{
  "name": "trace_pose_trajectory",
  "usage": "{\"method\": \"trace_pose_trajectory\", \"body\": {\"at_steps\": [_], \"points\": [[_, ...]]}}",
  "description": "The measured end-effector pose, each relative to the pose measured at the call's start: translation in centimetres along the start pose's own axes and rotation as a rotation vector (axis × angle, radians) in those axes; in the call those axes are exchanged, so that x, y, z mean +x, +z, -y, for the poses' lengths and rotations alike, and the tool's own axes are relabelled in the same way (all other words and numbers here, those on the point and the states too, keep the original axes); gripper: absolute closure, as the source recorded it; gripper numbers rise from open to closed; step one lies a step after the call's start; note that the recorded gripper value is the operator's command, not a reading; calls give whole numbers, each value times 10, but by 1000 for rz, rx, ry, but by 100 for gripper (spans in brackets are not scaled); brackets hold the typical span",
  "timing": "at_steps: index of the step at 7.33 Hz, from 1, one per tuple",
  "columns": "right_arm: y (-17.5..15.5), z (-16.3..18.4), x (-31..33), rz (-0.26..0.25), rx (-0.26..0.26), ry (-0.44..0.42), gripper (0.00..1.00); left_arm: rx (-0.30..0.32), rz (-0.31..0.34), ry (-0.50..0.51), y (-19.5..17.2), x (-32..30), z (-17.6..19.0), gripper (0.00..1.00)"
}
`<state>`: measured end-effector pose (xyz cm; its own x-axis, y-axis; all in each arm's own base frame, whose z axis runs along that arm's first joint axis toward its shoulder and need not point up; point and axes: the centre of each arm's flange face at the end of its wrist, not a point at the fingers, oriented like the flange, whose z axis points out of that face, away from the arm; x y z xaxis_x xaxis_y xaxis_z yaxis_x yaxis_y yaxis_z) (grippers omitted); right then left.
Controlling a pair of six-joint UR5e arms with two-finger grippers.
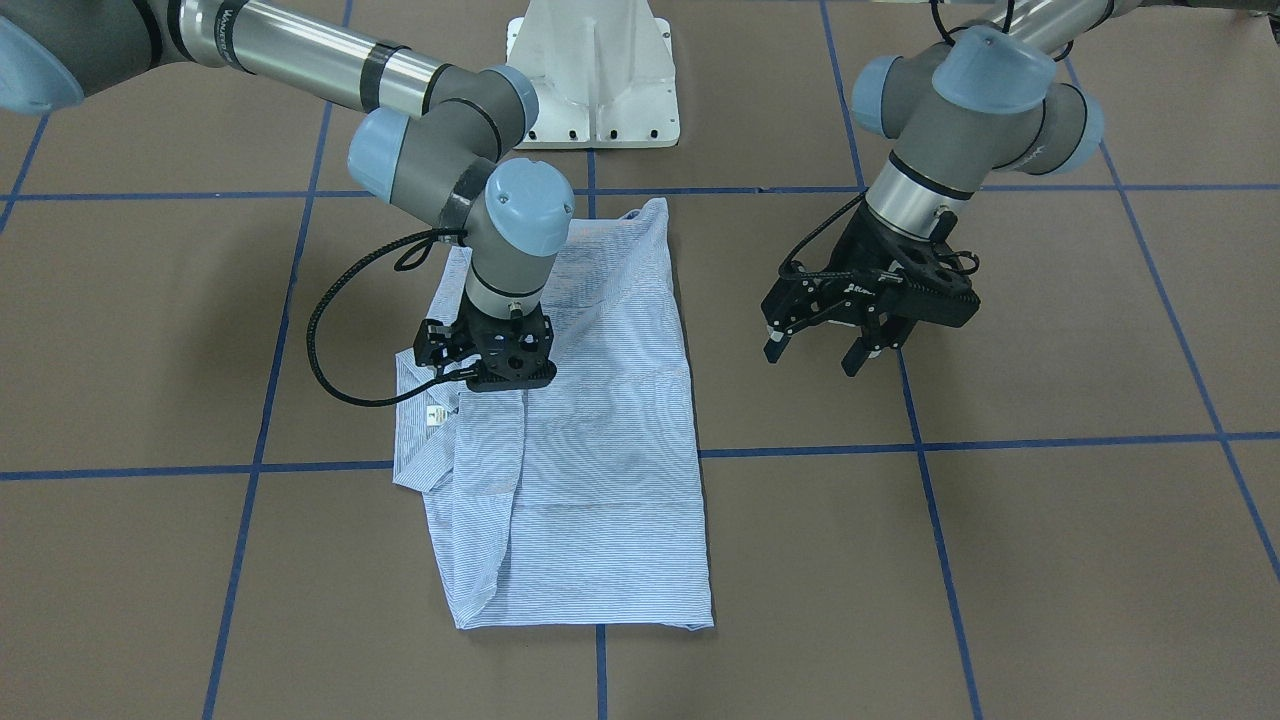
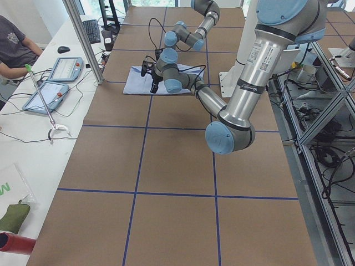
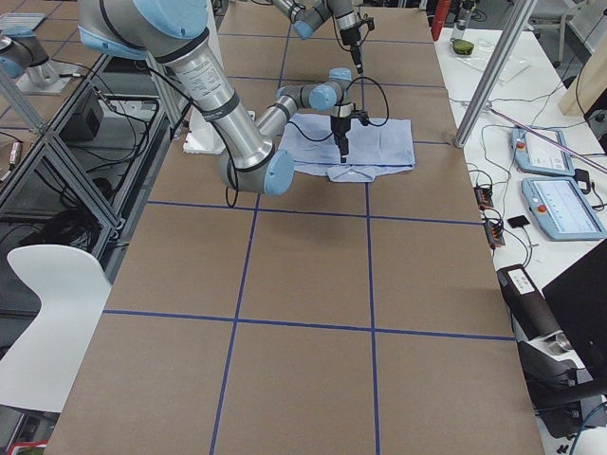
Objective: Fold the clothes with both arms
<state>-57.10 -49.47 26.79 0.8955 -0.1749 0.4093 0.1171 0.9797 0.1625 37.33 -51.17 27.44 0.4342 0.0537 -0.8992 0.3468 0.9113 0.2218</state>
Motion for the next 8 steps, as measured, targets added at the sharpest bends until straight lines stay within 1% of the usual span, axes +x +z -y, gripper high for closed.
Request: {"method": "trace_pose_trajectory", "body": {"at_steps": [3,5,7,8], "points": [[10,-10,43,-18,-5,-7,0,-3,-2,1,2,2,-1,0],[17,-19,80,-47,-18,-30,0,-3,-7,-4,1,6,-1,0],[35,-35,116,-82,-34,-35,0,-2,-12,-15,0,12,0,0],[36,-38,131,-87,-34,-38,0,-1,-13,-17,0,13,1,0]]}}
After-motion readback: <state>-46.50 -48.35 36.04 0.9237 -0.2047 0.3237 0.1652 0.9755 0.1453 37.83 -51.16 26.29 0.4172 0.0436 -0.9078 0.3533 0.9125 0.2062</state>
